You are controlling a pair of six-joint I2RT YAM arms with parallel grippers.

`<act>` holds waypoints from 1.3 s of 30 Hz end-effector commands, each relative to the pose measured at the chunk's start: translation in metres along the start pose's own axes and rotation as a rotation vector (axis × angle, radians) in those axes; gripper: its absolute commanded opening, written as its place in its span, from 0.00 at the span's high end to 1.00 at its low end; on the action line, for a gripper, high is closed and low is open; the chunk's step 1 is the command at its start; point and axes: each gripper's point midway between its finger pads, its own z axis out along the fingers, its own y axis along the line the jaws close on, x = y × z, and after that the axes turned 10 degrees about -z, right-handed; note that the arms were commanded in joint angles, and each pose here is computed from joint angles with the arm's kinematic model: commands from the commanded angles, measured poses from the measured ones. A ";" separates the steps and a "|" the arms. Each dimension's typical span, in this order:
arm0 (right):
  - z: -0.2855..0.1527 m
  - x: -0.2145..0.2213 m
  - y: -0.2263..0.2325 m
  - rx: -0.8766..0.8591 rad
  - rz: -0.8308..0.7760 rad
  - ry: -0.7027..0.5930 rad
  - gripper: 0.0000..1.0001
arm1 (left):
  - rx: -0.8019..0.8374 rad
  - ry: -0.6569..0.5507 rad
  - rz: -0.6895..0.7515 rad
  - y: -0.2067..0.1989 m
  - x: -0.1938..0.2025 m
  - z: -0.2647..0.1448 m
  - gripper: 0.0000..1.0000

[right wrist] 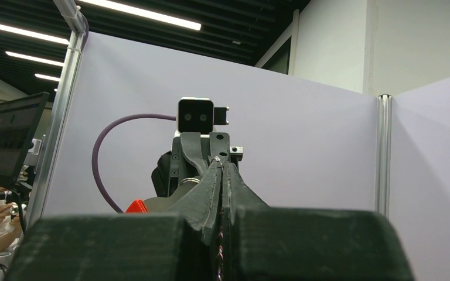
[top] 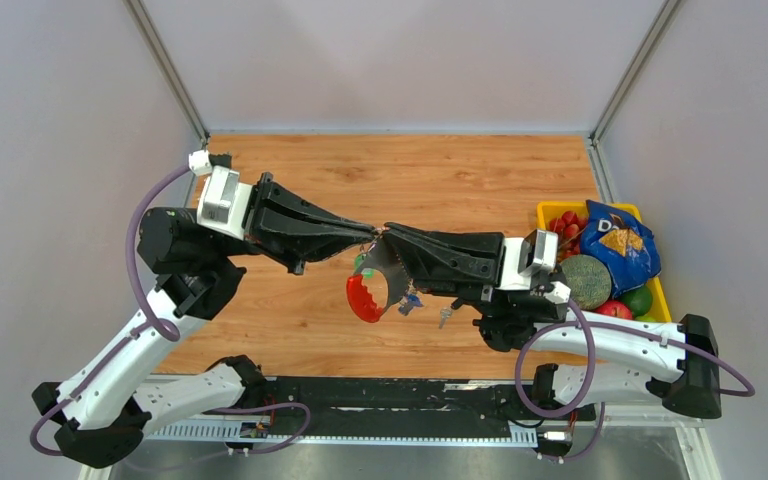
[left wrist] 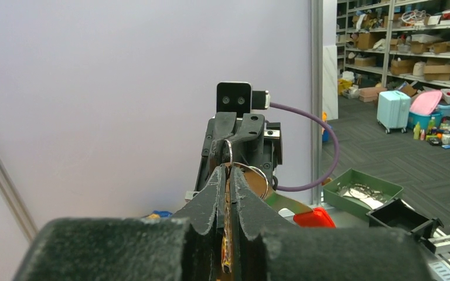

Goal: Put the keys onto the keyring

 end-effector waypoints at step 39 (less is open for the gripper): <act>0.004 -0.018 0.006 -0.042 0.022 -0.034 1.00 | -0.030 -0.018 0.107 -0.016 -0.024 -0.007 0.39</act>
